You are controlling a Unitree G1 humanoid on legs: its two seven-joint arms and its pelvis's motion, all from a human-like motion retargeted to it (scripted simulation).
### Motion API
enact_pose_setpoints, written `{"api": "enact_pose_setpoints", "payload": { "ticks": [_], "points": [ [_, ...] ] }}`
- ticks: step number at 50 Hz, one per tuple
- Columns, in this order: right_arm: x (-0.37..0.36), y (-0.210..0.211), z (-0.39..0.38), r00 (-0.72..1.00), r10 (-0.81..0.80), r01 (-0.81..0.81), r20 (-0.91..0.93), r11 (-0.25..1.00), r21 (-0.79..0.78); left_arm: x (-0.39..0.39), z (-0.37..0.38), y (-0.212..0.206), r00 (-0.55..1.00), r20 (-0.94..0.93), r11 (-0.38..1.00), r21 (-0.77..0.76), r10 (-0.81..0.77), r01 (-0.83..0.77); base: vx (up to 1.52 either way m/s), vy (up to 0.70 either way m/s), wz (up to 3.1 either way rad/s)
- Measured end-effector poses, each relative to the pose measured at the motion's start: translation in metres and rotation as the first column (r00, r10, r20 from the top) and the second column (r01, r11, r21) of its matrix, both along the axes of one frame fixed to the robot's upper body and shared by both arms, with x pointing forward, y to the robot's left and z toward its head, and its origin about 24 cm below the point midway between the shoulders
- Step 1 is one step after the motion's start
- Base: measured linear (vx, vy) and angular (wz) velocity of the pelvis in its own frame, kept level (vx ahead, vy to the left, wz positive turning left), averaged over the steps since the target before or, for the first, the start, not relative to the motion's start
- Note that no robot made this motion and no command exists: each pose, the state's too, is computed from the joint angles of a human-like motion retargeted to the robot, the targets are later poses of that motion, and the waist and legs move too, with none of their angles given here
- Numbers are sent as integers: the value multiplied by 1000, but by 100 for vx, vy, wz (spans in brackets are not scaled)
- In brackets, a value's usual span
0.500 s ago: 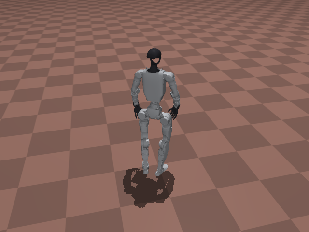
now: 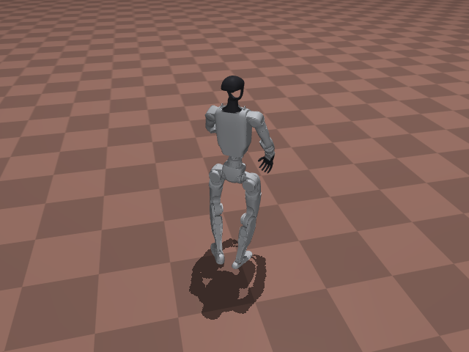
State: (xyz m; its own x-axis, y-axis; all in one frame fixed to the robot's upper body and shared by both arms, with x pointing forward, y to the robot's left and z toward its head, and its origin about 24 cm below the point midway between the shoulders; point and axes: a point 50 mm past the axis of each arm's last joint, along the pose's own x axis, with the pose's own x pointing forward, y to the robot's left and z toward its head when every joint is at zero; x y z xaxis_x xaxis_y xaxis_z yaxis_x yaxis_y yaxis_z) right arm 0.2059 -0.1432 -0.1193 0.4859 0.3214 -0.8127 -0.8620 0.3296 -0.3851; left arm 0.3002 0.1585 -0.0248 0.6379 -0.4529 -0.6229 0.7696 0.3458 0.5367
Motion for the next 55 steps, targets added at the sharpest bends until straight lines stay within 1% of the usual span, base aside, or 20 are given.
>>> {"api": "enact_pose_setpoints", "payload": {
  "ticks": [3, 5, 7, 10, 12, 14, 17, 20, 22, 25, 27, 30, 33, 35, 38, 42, 45, 48, 50, 55],
  "points": [
    [10, 3, 6, 999, 38, -38, 32, 999, -14, 7, 12, -5, 1000, 27, 999, -53, 8, -7, 6, 6, -30],
    [18, 6, 12, 996, 62, -62, 59, 998, -15, 3, 6, -2, 999, -14, 998, -62, 30, -30, 9, 12, -26],
    [28, 7, 20, 992, 86, -85, 89, 996, -12, -9, -10, 8, 992, -110, 996, -46, 69, -74, 11, 16, -15],
    [33, 15, 26, 987, 116, -118, 113, 993, 7, -47, -50, 29, 942, -303, 990, 38, 143, -138, 7, 13, -9],
    [38, 17, 31, 983, 148, -150, 107, 989, 10, -82, -78, 44, 875, -444, 980, 127, 194, -153, 7, 16, 11],
    [38, 19, 32, 980, 175, -177, 93, 984, 10, -122, -101, 58, 787, -569, 967, 218, 238, -134, 2, 12, 3],
    [36, 15, 32, 975, 217, -217, 51, 976, 1, -183, -122, 77, 641, -714, 945, 323, 280, -53, 1, 11, 12],
    [26, -3, 29, 972, 235, -235, -25, 972, -8, -226, -127, 92, 544, -790, 935, 353, 282, 28, -2, 8, 30],
    [13, -26, 28, 968, 231, -232, -99, 973, -7, -239, -124, 101, 537, -806, 941, 333, 249, 64, -3, 6, 48],
    [-13, -69, 35, 947, 209, -210, -245, 977, 24, -240, -108, 108, 590, -796, 966, 241, 139, 97, -3, 4, 60],
    [-38, -98, 44, 914, 167, -153, -369, 986, 67, -238, -91, 104, 632, -774, 986, 133, 41, 100, -4, 3, 59],
    [-75, -124, 51, 851, 75, -13, -520, 993, 120, -239, -70, 89, 676, -735, 998, -26, -60, 60, -4, 2, 49],
    [-105, -132, 47, 793, -40, 176, -608, 970, 165, -257, -66, 75, 660, -749, 992, -115, -50, -54, -3, 2, 51],
    [-120, -129, 39, 766, -127, 305, -630, 935, 183, -277, -76, 68, 607, -795, 982, -109, 7, -153, 0, 0, 52],
    [-131, -114, 16, 739, -276, 477, -615, 859, 187, -317, -104, 57, 460, -880, 964, -4, 122, -264, 3, -2, 44],
    [-135, -86, -14, 683, -462, 645, -566, 744, 173, -365, -129, 28, 222, -956, 945, 120, 194, -305, 6, -6, 22],
    [-134, -64, -28, 639, -540, 717, -547, 675, 171, -380, -134, 13, 118, -975, 941, 147, 191, -304, 7, -8, 0],
    [-125, -54, -30, 661, -544, 707, -517, 682, 186, -376, -135, 19, 131, -970, 948, 162, 204, -273, 6, -8, -6],
    [-113, -53, -27, 712, -515, 660, -478, 722, 206, -361, -136, 37, 198, -952, 954, 183, 232, -238, 6, -6, -2],
    [-80, -65, -6, 859, -369, 466, -356, 851, 243, -290, -123, 102, 502, -802, 946, 269, 324, -180, 1, -1, 0]
  ]
}}
